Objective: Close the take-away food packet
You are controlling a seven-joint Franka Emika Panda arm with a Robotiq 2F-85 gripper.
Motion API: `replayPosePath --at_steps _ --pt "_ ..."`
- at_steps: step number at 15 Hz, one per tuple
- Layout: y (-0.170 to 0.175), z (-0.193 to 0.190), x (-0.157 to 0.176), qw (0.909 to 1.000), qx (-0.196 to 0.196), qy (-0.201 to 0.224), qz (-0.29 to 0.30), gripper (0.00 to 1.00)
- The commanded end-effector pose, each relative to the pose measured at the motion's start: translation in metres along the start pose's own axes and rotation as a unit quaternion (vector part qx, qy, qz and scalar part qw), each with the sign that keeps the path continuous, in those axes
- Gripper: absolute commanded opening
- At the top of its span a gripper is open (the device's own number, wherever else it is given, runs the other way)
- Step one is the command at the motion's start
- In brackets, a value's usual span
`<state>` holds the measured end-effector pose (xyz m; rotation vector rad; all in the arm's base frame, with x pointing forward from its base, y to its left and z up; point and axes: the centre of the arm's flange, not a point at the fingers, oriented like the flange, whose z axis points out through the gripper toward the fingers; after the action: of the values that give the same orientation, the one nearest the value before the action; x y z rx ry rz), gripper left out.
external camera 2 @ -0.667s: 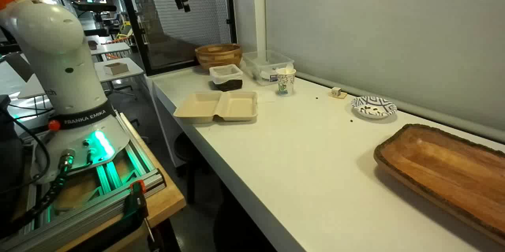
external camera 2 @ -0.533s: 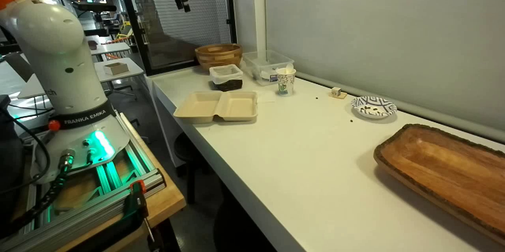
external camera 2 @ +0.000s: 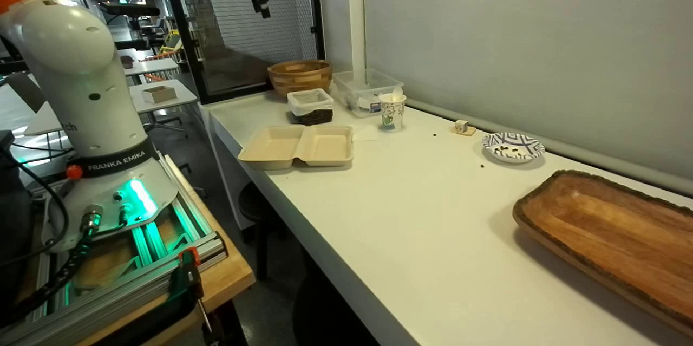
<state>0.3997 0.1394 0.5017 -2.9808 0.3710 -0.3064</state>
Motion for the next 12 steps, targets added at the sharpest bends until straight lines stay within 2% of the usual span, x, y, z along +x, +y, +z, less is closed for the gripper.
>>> replayPosePath --at_steps 1,5,10,12 --pt "0.057 0.013 0.004 0.9968 0.028 -0.006 0.075 1.0" --pt "0.123 0.039 0.005 0.9866 0.047 -0.008 0.156 1.0" --pt "0.197 0.088 -0.005 0.9746 0.008 -0.005 0.224 1.0" --pt "0.223 0.106 -0.01 0.9732 -0.009 -0.007 0.23 1.0"
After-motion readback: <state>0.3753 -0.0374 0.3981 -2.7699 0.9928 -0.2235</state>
